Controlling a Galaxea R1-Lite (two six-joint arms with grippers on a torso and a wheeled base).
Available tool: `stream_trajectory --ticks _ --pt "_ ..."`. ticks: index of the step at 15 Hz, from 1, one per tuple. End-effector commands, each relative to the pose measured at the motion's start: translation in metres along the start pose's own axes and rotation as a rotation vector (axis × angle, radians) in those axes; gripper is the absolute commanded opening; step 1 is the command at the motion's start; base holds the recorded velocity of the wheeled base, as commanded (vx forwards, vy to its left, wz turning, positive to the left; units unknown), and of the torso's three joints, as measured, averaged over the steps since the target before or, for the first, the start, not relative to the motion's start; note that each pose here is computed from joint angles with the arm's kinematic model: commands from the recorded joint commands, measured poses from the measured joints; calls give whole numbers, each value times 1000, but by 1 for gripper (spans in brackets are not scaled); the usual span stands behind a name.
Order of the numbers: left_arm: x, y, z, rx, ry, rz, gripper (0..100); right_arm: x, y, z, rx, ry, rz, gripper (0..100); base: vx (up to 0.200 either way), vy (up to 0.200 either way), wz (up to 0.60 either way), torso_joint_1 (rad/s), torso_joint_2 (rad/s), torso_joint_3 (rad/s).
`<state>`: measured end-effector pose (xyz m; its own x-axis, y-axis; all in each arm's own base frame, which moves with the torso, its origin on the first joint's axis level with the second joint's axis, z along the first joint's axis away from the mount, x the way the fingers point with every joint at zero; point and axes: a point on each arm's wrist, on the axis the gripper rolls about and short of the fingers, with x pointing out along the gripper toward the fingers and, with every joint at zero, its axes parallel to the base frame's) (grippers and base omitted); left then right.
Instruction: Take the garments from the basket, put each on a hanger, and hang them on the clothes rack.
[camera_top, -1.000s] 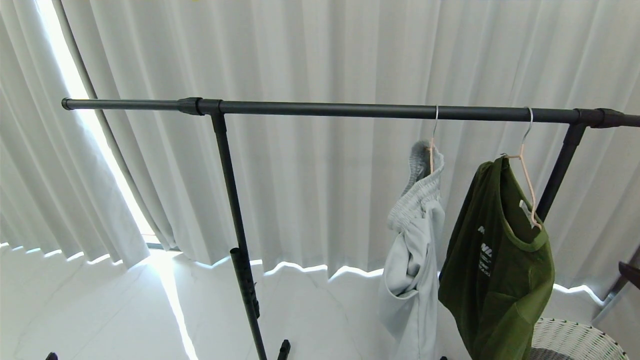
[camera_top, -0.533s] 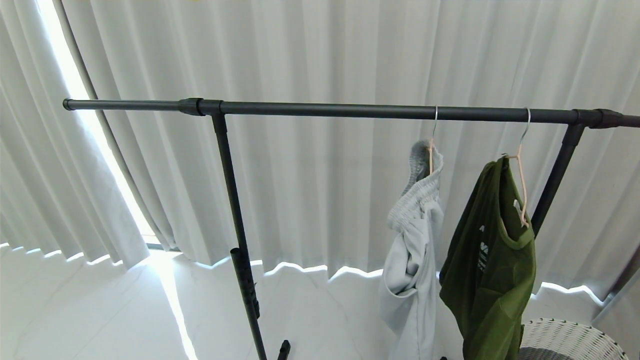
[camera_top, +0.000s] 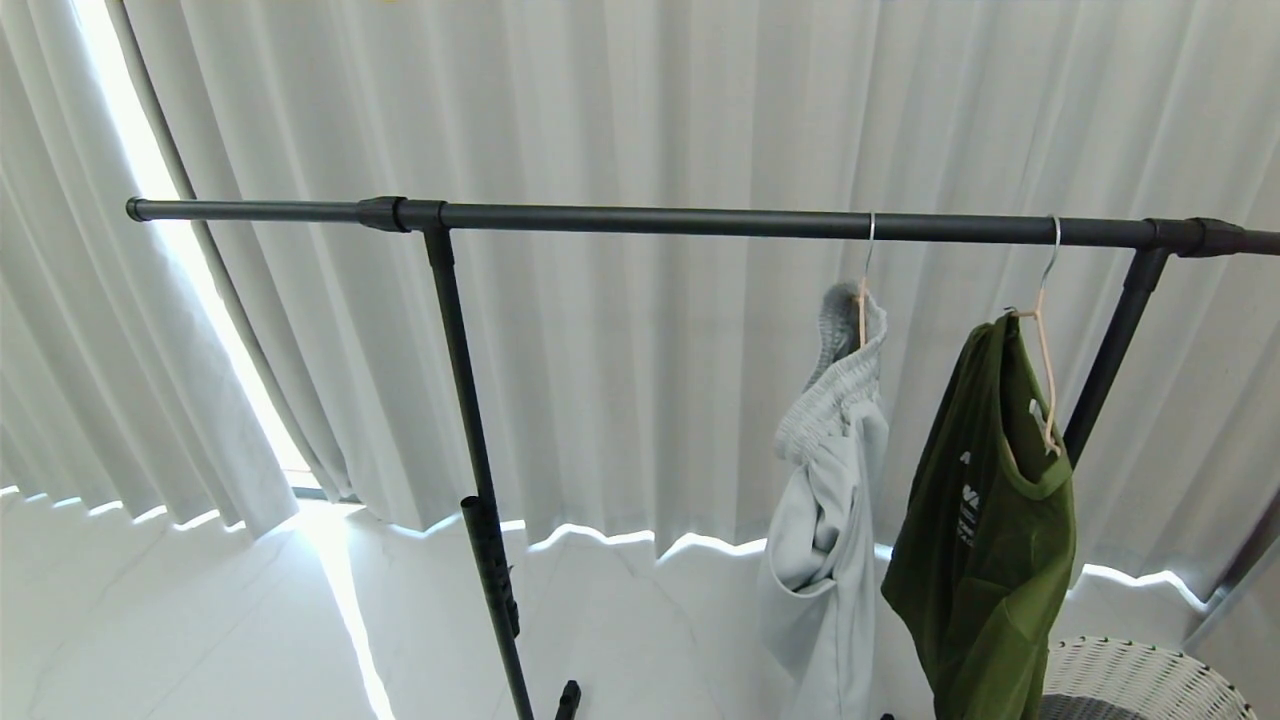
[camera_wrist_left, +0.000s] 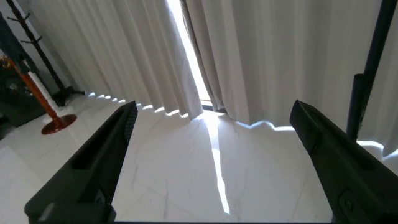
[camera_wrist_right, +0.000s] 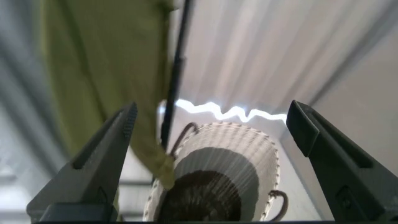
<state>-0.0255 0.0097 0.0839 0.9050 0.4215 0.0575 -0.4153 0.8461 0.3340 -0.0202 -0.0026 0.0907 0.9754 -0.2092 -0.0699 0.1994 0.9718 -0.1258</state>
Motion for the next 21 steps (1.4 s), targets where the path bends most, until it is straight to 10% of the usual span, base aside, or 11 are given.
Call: stream_trajectory --ticks 1,5,10,21 --pt "0 0 0 -6 -13 -24 100 0 0 -3 38 -2 -27 100 0 0 0 0 0 0" --pt "-1 -6 2 -83 -87 -250 100 0 0 -4 70 -2 -32 100 0 0 0 0 0 0" --pt "-1 -9 -1 -384 -39 -359 100 0 0 -4 64 -3 -21 100 0 0 0 0 0 0" --pt "-1 -10 -4 -370 -12 -373 100 0 3 -3 68 -12 147 100 0 0 0 0 0 0"
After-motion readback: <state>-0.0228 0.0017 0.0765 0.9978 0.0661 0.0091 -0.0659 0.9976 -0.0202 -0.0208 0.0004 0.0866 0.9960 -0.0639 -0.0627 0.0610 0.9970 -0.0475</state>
